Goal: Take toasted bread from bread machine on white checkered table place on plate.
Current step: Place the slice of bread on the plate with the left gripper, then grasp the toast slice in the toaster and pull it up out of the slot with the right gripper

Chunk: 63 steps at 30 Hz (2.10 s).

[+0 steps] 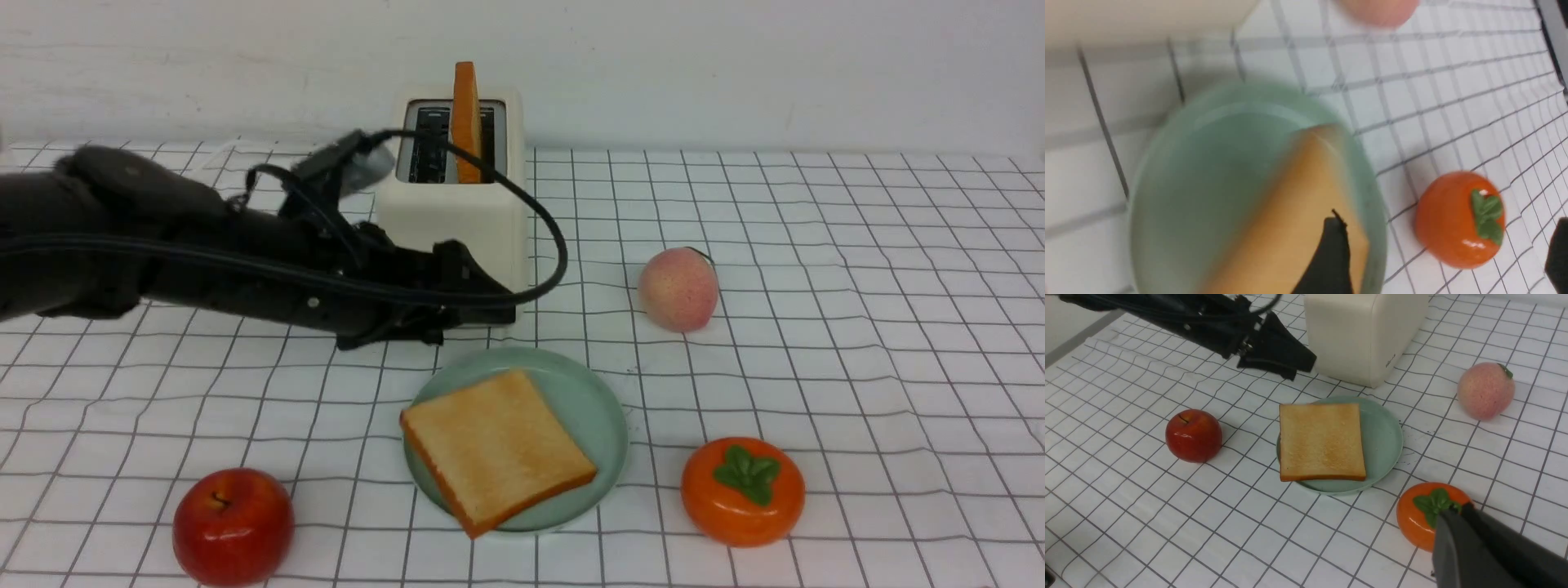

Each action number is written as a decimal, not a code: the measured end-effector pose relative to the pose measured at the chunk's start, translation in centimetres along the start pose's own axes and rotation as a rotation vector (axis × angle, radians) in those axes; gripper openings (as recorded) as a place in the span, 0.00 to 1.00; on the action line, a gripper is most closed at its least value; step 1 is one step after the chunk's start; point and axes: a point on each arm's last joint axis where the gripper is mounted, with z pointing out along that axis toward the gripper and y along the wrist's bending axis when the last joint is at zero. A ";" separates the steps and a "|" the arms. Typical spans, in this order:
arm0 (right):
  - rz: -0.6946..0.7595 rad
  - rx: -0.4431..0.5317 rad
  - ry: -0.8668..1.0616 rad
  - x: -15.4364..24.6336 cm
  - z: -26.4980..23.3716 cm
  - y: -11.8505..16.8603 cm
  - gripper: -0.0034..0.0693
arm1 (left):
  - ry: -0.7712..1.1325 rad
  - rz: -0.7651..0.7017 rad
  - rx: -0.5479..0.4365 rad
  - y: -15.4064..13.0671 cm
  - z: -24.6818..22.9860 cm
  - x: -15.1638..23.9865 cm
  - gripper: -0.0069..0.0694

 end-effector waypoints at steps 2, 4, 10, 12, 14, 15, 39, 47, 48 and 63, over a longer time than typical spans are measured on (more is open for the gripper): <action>0.000 0.000 0.000 0.0 0.0 0.0 0.05 | -0.070 0.088 -0.013 -1.6 -2.7 -0.8 0.91; 0.000 0.000 0.001 0.0 0.0 0.0 0.05 | -0.137 0.167 -0.021 -3.1 -5.4 -1.2 0.84; 0.019 -0.003 0.107 0.2 1.5 -0.4 0.05 | -0.315 0.348 -0.027 -7.6 -13.3 -0.9 0.38; 0.036 -0.001 0.176 0.1 3.0 -0.8 0.05 | -0.355 0.380 -0.039 -8.7 -15.9 0.0 0.18; 0.056 0.004 0.243 0.0 4.7 -1.3 0.05 | -0.369 0.377 -0.057 -9.2 -17.7 1.1 0.07; 0.060 0.004 0.253 -0.1 5.0 -1.4 0.05 | -0.372 0.383 -0.066 -9.3 -18.2 1.6 0.07; 0.003 0.023 0.289 -13.5 37.3 1.8 0.30 | -0.654 0.407 -0.154 -9.4 -26.0 11.8 0.07; 0.008 0.085 0.207 -12.4 45.1 0.8 0.68 | -0.659 0.382 -0.127 -9.5 -26.0 11.8 0.07; 0.002 0.104 0.191 -12.3 45.7 0.6 0.73 | -0.658 0.381 -0.126 -9.5 -26.0 11.8 0.07; 0.027 0.250 0.154 -13.3 44.8 -0.4 0.78 | -0.659 0.380 -0.125 -9.5 -26.0 11.8 0.07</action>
